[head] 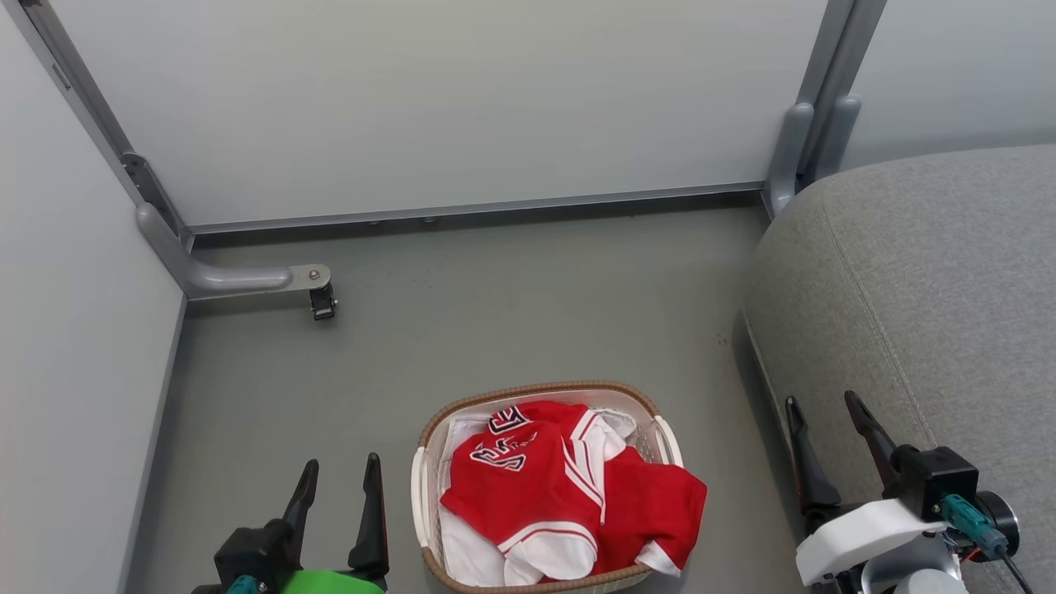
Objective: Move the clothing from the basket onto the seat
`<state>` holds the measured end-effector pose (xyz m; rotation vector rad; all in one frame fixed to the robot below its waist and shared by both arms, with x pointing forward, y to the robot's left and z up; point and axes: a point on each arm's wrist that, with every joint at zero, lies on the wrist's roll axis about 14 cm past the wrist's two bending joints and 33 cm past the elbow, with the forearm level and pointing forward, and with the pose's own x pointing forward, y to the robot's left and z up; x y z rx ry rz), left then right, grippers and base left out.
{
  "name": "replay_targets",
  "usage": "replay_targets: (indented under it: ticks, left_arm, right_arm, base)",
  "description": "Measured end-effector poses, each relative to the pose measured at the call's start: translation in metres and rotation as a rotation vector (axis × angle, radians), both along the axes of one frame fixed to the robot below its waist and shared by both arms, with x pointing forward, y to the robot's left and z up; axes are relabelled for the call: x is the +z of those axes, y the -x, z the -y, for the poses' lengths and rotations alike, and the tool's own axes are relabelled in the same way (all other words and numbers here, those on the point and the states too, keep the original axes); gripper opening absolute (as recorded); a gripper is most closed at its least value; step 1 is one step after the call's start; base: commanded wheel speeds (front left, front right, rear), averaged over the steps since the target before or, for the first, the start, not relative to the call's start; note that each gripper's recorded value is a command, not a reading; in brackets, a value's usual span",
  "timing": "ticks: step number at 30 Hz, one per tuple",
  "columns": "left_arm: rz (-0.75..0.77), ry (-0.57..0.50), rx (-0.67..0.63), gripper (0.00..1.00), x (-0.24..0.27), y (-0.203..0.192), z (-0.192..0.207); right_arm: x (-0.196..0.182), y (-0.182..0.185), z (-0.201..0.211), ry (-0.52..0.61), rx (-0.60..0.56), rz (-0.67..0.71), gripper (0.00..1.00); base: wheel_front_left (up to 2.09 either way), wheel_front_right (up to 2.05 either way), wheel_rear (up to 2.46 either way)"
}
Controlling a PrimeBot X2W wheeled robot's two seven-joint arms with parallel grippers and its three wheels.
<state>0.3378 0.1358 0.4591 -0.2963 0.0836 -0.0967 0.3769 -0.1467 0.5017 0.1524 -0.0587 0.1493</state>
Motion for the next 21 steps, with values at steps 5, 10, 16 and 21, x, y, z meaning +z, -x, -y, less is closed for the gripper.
replay_targets:
  ticks: [5, 10, 16, 21]
  left_arm:
    - [0.002, -0.019, -0.006, 1.0, -0.0011, 0.0015, 0.0011]
    - [0.0, -0.02, -0.005, 1.0, -0.0018, 0.0017, 0.0009]
    - [-0.002, -0.02, -0.006, 1.0, -0.0024, 0.0016, 0.0013]
    - [-0.003, -0.02, -0.007, 1.0, -0.0028, 0.0014, 0.0016]
  right_arm:
    - [0.0003, 0.0, -0.0013, 0.018, 0.006, 0.006, 1.0]
    - [-0.0001, 0.0001, -0.0014, 0.017, 0.006, 0.005, 1.0]
    - [-0.0005, 0.0002, -0.001, 0.017, 0.004, 0.003, 1.0]
    - [-0.0009, 0.0002, -0.0008, 0.016, 0.004, 0.002, 1.0]
  base:
    - [0.0, 0.0, 0.0]
    - [0.0, 0.0, 0.0]
    - [0.0, 0.0, 0.0]
    - [0.0, 0.0, 0.0]
